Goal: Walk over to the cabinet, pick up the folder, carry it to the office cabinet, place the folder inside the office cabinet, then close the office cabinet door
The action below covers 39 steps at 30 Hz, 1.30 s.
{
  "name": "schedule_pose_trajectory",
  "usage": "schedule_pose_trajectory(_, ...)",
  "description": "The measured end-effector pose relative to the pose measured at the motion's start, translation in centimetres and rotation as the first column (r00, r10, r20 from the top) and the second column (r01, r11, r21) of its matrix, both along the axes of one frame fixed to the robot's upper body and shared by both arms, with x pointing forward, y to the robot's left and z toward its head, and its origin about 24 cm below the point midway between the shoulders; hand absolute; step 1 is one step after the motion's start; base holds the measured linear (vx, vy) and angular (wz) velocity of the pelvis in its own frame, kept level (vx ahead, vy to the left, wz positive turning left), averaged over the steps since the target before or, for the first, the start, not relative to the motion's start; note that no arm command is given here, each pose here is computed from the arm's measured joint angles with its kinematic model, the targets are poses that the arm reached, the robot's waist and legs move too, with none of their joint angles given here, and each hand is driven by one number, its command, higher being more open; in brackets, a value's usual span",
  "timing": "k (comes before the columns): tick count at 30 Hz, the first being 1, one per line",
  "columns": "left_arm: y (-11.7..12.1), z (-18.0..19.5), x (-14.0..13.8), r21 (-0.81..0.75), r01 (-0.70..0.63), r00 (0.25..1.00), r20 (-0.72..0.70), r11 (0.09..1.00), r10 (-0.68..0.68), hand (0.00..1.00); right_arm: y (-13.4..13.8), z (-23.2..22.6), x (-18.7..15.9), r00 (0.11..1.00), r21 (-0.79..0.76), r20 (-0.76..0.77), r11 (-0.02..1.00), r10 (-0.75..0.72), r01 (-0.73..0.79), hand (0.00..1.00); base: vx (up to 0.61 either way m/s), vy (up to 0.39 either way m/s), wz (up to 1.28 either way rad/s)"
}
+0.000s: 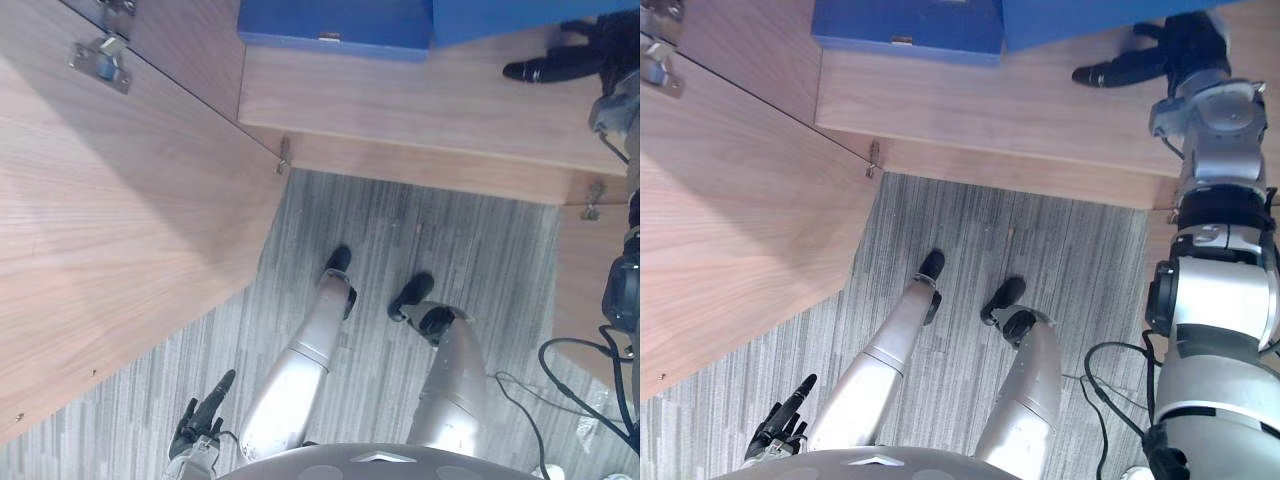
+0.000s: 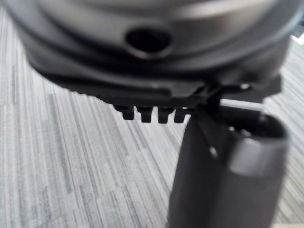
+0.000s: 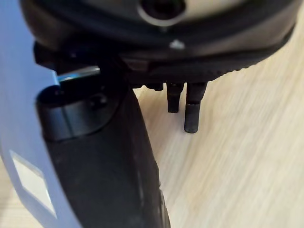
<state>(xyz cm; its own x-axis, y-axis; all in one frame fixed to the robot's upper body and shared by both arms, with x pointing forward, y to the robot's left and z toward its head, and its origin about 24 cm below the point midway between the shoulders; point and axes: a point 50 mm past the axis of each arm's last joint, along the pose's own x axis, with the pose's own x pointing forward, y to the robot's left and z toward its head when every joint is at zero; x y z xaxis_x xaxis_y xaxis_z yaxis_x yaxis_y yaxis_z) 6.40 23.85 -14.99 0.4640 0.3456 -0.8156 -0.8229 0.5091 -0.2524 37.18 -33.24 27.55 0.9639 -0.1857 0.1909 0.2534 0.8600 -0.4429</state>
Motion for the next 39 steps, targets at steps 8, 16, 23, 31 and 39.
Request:
schedule_pose_trajectory(8,2.1,0.7,0.2,0.057,0.013,1.0,0.011,0.998,-0.014,1.0,0.4,-6.4,0.2,0.99,0.073,-0.138,0.997,0.022,-0.012,1.0,0.01,0.07,0.0)
schedule_pose_trajectory(16,4.8,1.7,0.2,0.13,0.024,1.0,0.012,0.991,-0.026,1.0,2.6,-13.2,-0.1,0.949,0.114,-0.299,0.991,0.099,-0.067,1.0,0.05,0.028,-0.05)
schedule_pose_trajectory(23,5.0,1.8,0.2,0.144,0.058,0.998,0.0,0.988,-0.058,1.0,3.1,-15.0,-0.5,0.92,0.062,-0.376,0.993,0.112,-0.096,1.0,0.06,0.019,-0.03)
schedule_pose_trajectory(31,5.3,1.8,-0.2,0.147,0.025,1.0,0.005,0.989,-0.027,1.0,4.0,-15.6,-0.2,0.917,0.08,-0.376,0.991,0.132,-0.11,1.0,0.02,0.018,-0.09)
schedule_pose_trajectory(39,4.4,1.4,0.2,0.133,0.076,0.997,-0.029,0.988,-0.073,1.0,11.2,-17.7,0.4,0.875,-0.514,-0.479,0.785,0.072,-0.346,1.0,0.04,-0.001,-0.15)
